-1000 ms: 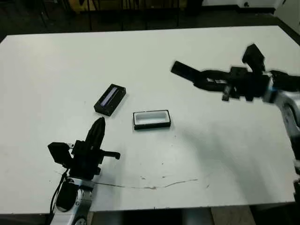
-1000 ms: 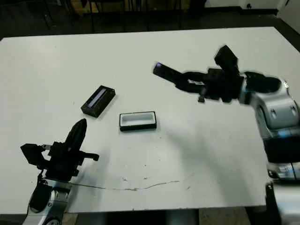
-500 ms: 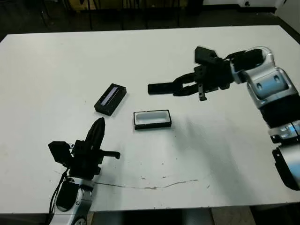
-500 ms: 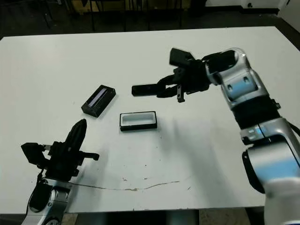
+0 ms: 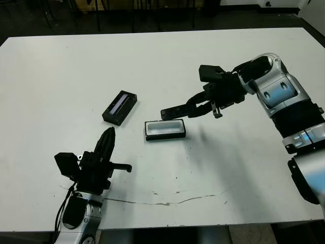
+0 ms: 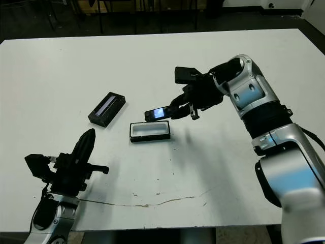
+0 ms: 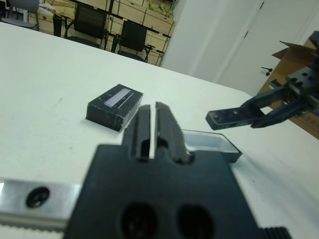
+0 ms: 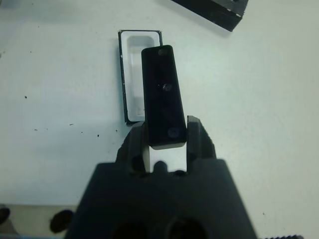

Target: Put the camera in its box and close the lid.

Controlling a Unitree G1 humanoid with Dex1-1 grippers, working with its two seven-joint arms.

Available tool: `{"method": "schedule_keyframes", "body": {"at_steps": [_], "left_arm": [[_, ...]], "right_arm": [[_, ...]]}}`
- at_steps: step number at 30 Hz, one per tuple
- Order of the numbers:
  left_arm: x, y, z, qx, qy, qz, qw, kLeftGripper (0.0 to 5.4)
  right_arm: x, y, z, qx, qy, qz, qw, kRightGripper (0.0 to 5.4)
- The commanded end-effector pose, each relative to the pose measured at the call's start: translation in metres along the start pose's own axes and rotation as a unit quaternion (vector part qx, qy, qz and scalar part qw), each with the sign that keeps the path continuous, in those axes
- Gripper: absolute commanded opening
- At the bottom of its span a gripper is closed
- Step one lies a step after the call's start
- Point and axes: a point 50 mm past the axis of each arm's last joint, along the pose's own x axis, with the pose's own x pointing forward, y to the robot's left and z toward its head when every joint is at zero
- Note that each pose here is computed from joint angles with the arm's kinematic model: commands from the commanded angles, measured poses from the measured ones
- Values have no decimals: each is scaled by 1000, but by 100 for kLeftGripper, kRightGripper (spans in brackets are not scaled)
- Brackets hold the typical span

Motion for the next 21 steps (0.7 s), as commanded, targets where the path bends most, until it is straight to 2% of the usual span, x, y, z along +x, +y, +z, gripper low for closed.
{"method": "schedule_keyframes", "body": {"at_steps": [1,5,10,21], "left_arm": [[-7,3,-8,4,25,12,1000,0],[-7,3,-9,4,21,10,1000,0],[-7,3,-10,-1,24,13,1000,0],[-7,4,-11,-3,21,11,1000,0]], "right_arm": [[8,5,-4,-1,11,19,1000,50],[13,8,-7,17,3,39,999,50],[19,11,-9,9,3,46,999,50],[36,12,-12,11,34,71,997,50]]}}
